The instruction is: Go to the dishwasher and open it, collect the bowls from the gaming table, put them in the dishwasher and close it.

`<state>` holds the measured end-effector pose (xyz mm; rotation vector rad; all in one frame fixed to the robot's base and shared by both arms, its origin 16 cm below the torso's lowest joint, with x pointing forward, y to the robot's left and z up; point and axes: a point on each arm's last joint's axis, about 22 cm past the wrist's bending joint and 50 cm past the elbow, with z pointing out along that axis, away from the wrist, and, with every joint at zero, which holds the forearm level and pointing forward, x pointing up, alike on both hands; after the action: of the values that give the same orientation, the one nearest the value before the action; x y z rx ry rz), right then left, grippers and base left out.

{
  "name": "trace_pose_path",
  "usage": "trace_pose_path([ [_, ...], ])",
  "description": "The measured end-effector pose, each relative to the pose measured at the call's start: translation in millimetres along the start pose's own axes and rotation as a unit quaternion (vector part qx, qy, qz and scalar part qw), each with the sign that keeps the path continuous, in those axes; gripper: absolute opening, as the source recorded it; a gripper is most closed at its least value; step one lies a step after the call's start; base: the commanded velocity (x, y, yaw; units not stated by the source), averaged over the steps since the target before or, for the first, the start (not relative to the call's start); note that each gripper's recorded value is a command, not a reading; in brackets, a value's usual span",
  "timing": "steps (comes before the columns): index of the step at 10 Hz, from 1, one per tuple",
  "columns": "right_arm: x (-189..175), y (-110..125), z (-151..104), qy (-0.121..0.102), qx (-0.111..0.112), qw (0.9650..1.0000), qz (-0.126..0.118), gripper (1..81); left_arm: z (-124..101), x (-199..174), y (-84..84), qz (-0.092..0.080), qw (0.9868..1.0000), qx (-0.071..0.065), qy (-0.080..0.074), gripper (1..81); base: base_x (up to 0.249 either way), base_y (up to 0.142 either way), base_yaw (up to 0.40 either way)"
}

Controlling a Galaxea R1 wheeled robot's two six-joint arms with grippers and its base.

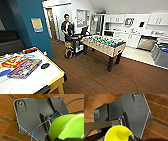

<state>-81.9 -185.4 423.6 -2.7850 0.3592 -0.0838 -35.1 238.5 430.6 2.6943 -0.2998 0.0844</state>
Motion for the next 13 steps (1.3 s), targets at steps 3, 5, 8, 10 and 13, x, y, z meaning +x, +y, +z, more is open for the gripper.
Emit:
trace_pose_path([
  [3,-4.5,0.5,-0.5,-0.003,0.000,1.0000,0.001,1.0,0.2,0.6,0.0,0.000,1.0000,0.000,0.000,1.0,0.000,0.000,-0.400],
  [5,-3.8,0.2,-0.5,-0.002,0.000,1.0000,0.000,1.0,0.0,0.3,-0.1,0.000,1.0000,0.000,0.000,1.0,0.000,0.000,-0.400],
  [8,-3.7,0.2,-0.5,-0.001,0.000,1.0000,0.000,1.0,0.1,-0.1,0.3,0.000,1.0000,0.000,0.000,1.0,0.000,0.000,-0.400],
  [10,-3.6,0.8,-0.6,-0.001,0.000,1.0000,0.000,1.0,0.3,0.0,0.7,0.000,1.0000,0.000,0.000,1.0,0.000,0.000,-0.400],
  [13,-3.0,-0.3,-0.3,-0.001,0.001,1.0000,0.000,1.0,0.1,-0.1,0.0,-0.001,1.0000,0.000,0.000,1.0,0.000,0.000,-0.400],
])
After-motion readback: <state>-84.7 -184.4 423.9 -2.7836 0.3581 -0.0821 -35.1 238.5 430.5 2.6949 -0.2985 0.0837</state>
